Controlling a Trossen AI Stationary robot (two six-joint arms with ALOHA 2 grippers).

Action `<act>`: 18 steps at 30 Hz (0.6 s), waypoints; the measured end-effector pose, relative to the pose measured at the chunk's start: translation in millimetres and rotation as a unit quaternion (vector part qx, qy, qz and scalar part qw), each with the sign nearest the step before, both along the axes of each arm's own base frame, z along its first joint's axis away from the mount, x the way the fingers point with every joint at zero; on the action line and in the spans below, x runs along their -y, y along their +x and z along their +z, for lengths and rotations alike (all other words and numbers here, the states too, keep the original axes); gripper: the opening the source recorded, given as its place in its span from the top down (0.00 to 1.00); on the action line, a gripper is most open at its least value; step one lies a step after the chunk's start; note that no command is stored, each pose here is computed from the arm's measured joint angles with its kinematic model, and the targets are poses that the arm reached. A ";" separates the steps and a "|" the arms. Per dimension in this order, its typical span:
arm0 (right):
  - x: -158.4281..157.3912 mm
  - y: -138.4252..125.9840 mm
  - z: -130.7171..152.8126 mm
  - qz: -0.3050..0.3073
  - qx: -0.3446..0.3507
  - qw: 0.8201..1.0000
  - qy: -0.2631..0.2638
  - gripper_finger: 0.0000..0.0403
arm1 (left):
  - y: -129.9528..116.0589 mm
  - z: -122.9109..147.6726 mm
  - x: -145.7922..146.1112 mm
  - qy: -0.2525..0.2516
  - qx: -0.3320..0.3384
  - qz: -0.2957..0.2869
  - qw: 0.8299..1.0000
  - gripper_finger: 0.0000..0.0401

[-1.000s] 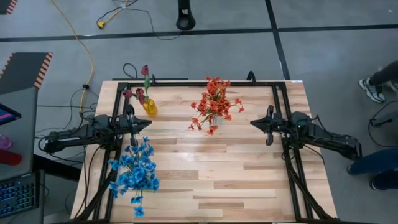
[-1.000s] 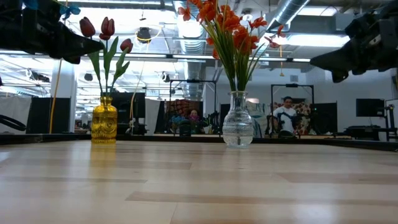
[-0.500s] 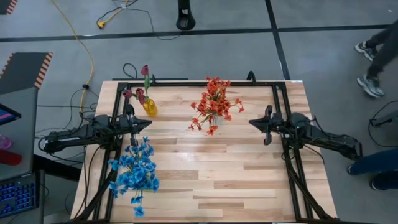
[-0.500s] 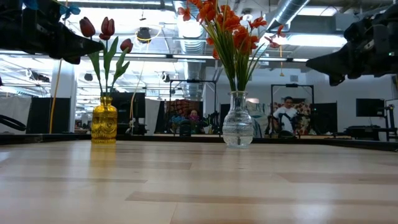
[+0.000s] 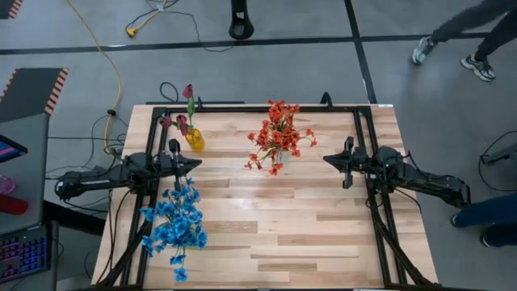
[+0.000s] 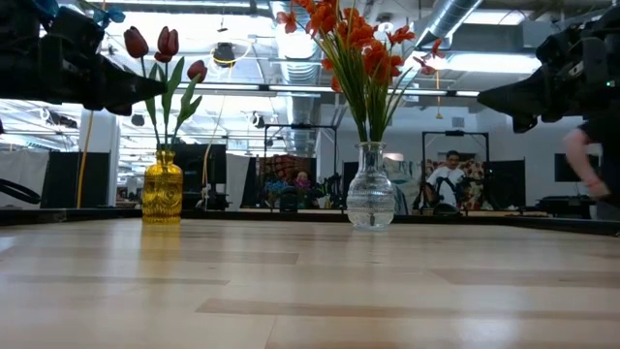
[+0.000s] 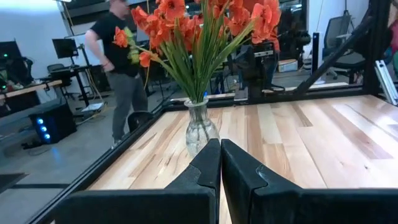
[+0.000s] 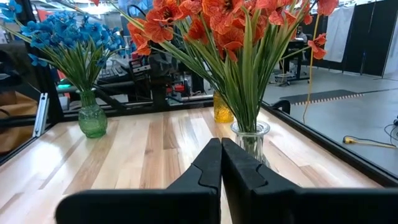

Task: Sort flowers into vase by color
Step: Return to Home Position

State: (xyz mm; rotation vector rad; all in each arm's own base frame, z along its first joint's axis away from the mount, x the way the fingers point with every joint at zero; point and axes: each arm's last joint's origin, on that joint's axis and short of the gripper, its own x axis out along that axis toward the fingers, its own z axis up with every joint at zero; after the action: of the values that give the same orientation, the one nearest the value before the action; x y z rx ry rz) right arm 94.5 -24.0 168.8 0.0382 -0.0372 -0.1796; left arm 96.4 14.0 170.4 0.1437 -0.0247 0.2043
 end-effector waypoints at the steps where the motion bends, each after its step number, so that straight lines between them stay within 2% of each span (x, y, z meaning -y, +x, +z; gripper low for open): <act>1: 0.0 0.0 0.0 0.000 0.000 1.000 0.000 0.90 | -0.3 0.3 0.2 0.002 0.001 -0.002 1.000 1.00; 18: 0.0 0.1 -0.5 0.000 -0.001 1.000 0.000 0.90 | 0.0 -0.5 0.8 0.004 0.001 -0.013 1.000 1.00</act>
State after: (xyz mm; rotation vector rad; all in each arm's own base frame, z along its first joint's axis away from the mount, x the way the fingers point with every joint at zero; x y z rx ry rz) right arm 94.6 -24.0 168.4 0.0386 -0.0354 -0.1797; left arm 96.3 13.2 169.9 0.1510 -0.0286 0.1781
